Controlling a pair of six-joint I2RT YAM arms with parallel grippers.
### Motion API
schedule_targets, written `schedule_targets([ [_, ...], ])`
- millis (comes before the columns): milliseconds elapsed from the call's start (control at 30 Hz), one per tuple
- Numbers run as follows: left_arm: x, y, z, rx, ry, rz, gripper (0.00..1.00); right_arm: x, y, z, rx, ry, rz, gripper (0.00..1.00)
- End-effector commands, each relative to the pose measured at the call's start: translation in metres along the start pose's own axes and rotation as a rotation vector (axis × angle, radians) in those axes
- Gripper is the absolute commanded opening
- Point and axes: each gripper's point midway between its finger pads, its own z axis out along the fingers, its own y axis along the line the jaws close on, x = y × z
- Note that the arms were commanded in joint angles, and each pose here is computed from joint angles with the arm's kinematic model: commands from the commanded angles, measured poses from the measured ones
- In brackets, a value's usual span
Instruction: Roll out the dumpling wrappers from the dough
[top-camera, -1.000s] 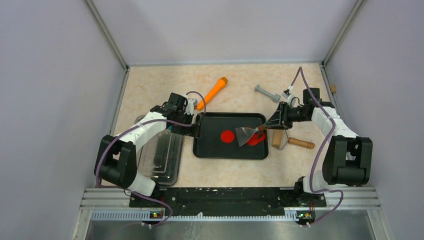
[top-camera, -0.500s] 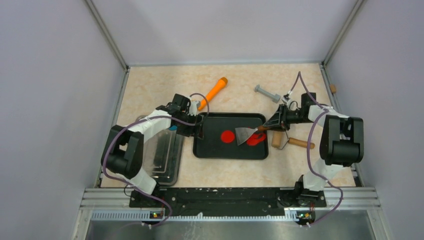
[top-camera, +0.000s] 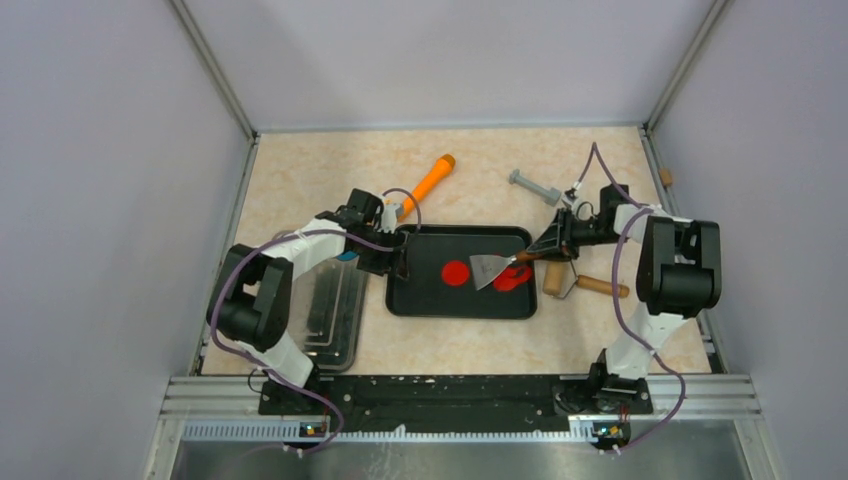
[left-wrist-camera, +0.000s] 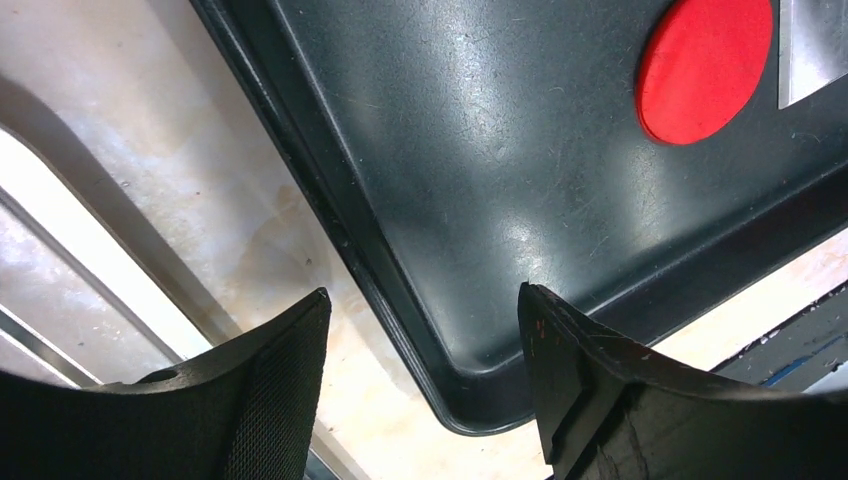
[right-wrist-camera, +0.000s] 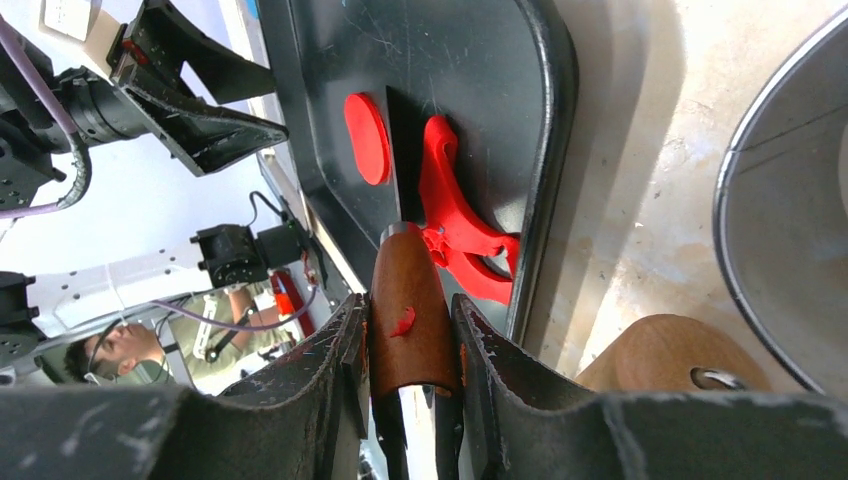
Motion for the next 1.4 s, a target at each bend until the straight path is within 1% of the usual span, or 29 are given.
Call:
schedule_targets([
  [0, -0.002, -0.002, 0.007, 0.037, 0.001, -0.010, 0.71, -0.004, -0.025, 0.003, 0.074, 0.010, -0.055, 0.00],
  [633, 0.000, -0.007, 0.012, 0.074, 0.003, -0.003, 0.70, -0.007, -0.046, 0.013, 0.097, 0.027, -0.046, 0.00],
  [900, 0.000, -0.008, 0.011, 0.081, -0.001, 0.000, 0.71, 0.000, -0.046, 0.024, 0.096, 0.054, -0.064, 0.00],
  [1367, 0.000, -0.009, 0.012, 0.085, -0.001, 0.001, 0.71, -0.001, -0.044, 0.035, 0.076, 0.063, -0.075, 0.00],
])
